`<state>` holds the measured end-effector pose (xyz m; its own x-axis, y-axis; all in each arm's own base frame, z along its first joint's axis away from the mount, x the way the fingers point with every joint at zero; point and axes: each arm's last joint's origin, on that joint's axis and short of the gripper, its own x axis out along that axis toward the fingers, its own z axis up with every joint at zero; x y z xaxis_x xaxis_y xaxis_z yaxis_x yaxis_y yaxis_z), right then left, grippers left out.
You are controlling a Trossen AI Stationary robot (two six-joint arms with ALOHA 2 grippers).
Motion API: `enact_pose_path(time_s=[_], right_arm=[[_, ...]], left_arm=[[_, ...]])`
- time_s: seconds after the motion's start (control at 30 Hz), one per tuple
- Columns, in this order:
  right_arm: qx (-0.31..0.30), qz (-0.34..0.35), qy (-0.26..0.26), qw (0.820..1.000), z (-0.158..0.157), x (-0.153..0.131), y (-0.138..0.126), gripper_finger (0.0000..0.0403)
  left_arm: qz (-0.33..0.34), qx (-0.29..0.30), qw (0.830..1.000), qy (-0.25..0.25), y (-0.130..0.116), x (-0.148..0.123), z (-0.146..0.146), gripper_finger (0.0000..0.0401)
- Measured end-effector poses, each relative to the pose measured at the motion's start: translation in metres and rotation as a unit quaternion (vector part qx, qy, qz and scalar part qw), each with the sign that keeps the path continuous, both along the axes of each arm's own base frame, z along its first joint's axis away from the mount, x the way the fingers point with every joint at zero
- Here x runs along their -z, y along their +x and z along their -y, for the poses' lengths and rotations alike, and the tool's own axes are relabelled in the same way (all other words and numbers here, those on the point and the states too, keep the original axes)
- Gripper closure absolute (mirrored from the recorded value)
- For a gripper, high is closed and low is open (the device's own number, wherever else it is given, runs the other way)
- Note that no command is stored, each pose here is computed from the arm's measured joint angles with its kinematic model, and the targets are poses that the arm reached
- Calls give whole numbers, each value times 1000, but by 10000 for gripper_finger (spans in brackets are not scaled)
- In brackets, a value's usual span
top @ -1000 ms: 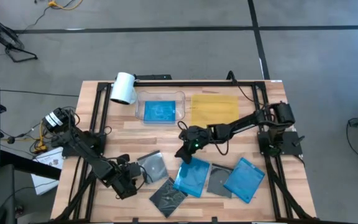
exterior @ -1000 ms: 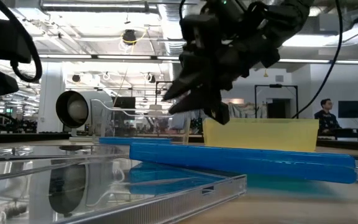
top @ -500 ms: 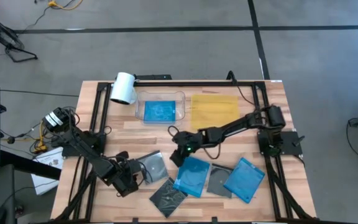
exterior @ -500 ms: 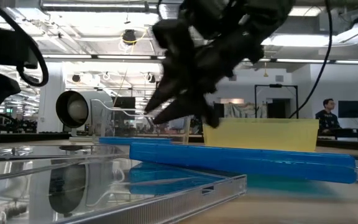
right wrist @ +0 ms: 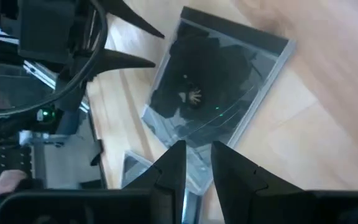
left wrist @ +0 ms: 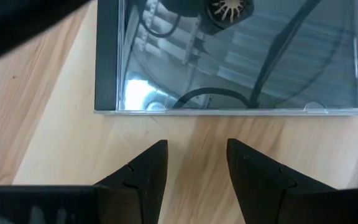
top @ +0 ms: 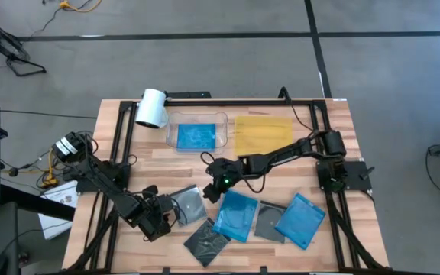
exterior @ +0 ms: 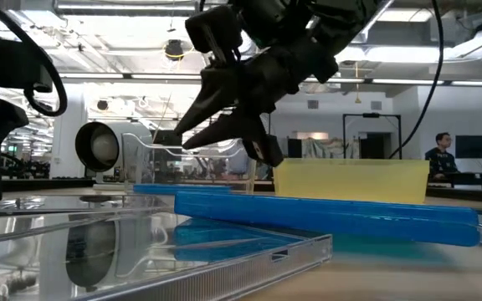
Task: Pick & place jewel cases by type
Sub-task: Put the left black CD case into the yellow bin
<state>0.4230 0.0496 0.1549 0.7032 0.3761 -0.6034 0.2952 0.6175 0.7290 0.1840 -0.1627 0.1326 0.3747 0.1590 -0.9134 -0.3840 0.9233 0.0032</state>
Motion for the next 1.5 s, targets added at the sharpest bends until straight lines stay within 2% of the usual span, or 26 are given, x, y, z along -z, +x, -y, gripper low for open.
enact_pose_path(time_s=[0.2,0.33,0.63,0.93,1.1,1.3,1.5], right_arm=[[-70,41,-73,994,-8,0,-1,336],[-61,40,-110,991,-16,1,-2,336],[-25,19,-79,996,-5,2,-1,327],[-9,16,-63,998,-2,1,-1,227],[0,6,-55,998,-4,2,-1,191],[18,-18,-34,999,-4,19,1,176],[18,-31,-10,999,-3,38,13,174]], left_arm=[[8,-1,1000,9,0,0,-1,241],[8,-2,1000,9,1,0,-1,241],[6,-4,1000,9,3,0,-3,241],[6,0,1000,11,3,0,-3,241],[6,0,1000,11,3,0,-3,241],[6,0,1000,11,3,0,-3,241],[6,-1,1000,11,3,0,-3,241]])
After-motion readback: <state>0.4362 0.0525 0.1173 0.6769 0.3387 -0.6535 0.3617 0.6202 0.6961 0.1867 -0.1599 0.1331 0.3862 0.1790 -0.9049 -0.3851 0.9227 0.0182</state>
